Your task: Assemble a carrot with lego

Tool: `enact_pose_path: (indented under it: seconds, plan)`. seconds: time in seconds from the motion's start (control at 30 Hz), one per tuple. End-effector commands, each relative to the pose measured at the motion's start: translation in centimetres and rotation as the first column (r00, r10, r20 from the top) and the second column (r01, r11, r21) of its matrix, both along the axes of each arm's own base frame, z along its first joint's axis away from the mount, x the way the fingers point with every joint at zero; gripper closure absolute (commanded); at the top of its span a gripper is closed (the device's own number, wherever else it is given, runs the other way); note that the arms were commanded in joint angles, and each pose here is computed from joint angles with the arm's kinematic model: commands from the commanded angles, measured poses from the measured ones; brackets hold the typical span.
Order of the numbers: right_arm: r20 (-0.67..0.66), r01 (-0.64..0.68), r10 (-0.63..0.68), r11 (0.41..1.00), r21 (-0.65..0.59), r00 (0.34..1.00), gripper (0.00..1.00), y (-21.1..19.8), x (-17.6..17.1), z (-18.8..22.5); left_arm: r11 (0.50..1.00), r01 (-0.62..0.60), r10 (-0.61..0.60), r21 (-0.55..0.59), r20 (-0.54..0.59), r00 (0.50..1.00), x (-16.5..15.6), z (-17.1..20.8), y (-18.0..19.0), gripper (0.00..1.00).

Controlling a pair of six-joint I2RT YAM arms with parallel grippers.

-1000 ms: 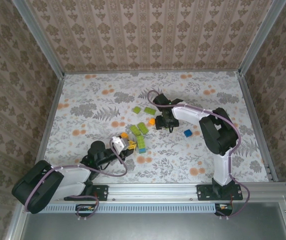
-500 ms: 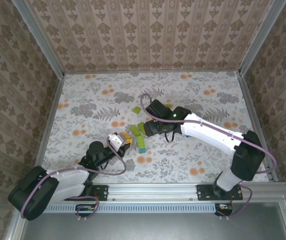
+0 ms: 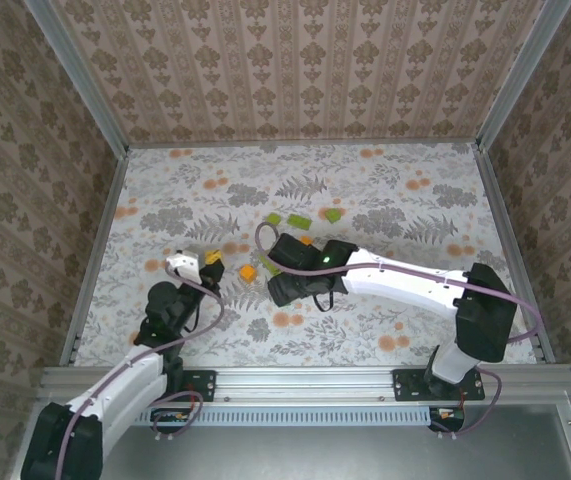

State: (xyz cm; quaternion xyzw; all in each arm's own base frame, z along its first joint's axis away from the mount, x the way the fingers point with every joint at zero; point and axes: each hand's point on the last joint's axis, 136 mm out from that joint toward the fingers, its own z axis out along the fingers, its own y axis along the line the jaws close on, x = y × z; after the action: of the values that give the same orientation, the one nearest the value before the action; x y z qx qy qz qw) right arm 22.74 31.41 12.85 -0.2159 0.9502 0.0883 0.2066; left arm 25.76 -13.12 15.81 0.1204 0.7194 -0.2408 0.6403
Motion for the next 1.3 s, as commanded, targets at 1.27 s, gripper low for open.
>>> enact_pose_path:
  seconds: [1.27]
  plan:
    - [0.062,-0.008,0.020,0.982,-0.186,0.998,0.56,1.8,1.6,-2.5,1.000,-0.004,0.003,-0.008,-0.143,0.990,0.3,-3.3,-0.1,0.81]
